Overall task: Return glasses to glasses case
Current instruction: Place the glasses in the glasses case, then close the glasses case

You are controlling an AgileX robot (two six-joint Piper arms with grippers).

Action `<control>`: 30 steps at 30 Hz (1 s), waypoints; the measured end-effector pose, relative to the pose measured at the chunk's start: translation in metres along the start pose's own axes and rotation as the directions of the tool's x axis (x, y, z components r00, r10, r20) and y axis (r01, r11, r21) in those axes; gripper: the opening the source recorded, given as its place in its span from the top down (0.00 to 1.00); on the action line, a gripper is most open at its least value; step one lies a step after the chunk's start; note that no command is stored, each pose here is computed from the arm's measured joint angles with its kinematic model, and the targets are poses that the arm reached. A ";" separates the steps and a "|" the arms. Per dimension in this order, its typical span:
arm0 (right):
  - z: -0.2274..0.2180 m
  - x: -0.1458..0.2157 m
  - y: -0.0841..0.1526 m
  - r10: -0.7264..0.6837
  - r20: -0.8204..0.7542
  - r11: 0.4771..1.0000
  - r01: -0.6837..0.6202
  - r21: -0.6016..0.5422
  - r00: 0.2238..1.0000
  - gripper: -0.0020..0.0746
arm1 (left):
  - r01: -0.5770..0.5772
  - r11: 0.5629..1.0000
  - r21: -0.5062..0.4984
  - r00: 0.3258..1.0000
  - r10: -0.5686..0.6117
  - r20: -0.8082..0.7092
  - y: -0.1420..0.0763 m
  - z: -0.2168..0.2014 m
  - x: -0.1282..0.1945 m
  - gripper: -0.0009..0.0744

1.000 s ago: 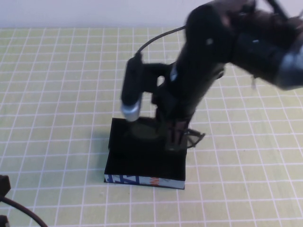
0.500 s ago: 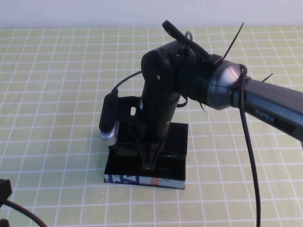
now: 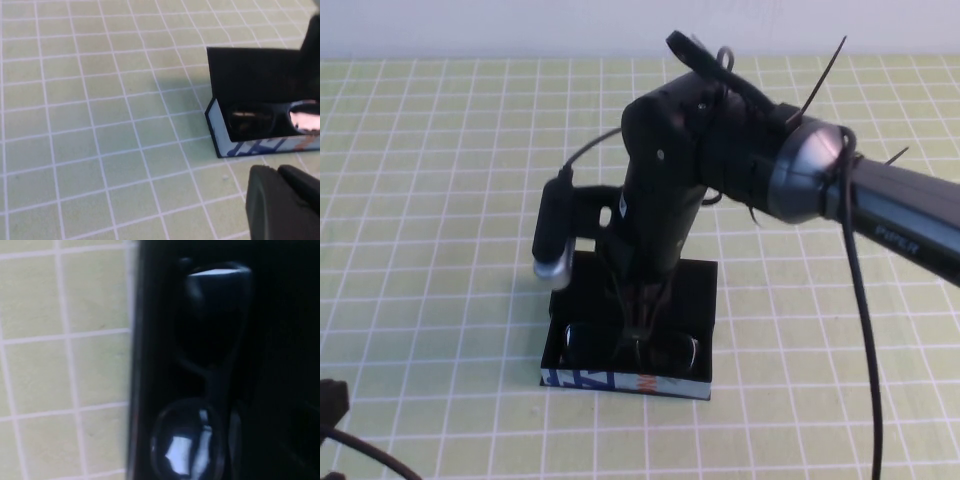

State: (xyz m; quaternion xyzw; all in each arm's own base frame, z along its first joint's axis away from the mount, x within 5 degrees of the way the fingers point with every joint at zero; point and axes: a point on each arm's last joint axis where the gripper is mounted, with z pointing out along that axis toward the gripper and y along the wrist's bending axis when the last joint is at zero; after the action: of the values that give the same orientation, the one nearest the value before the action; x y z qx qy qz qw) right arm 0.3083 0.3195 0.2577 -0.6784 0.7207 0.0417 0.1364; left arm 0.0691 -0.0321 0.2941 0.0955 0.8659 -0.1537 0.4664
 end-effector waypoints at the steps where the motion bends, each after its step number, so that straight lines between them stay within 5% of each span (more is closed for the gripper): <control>1: -0.006 -0.001 -0.002 0.005 0.006 1.000 -0.005 0.026 1.000 0.78 | -0.026 1.000 0.009 1.000 0.026 -0.008 0.000 0.002 -0.001 0.99; 11: -0.057 -0.001 -0.033 0.303 0.191 0.932 -0.332 0.146 0.934 0.98 | -0.100 0.956 0.276 0.979 0.144 -0.144 -0.005 0.072 -0.013 0.99; 16: -0.062 0.031 -0.063 0.503 0.225 0.842 -0.531 0.089 0.835 0.99 | -0.085 0.943 0.322 0.956 0.168 -0.239 0.001 0.124 -0.007 0.99; 20: -0.067 0.058 -0.087 0.619 0.269 0.766 -0.642 0.000 0.738 0.99 | -0.104 0.919 0.381 0.917 0.237 -0.320 -0.016 0.157 0.010 0.99; 24: -0.063 0.075 -0.103 0.671 0.292 0.721 -0.691 -0.046 0.681 0.99 | -0.163 0.906 0.390 0.876 0.314 -0.365 -0.036 0.185 0.027 0.99; 30: -0.027 0.081 -0.112 0.663 0.237 0.741 -0.667 -0.075 0.710 0.99 | -0.179 0.918 0.354 0.868 0.317 -0.383 -0.057 0.221 0.030 0.99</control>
State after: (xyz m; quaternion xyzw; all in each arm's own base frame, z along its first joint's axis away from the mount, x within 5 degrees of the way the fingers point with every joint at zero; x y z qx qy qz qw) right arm 0.4121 0.2258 0.2774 -0.3619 0.8936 0.1666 0.2067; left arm 0.2070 -0.1632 0.1650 0.3102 0.8930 -0.1991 0.2581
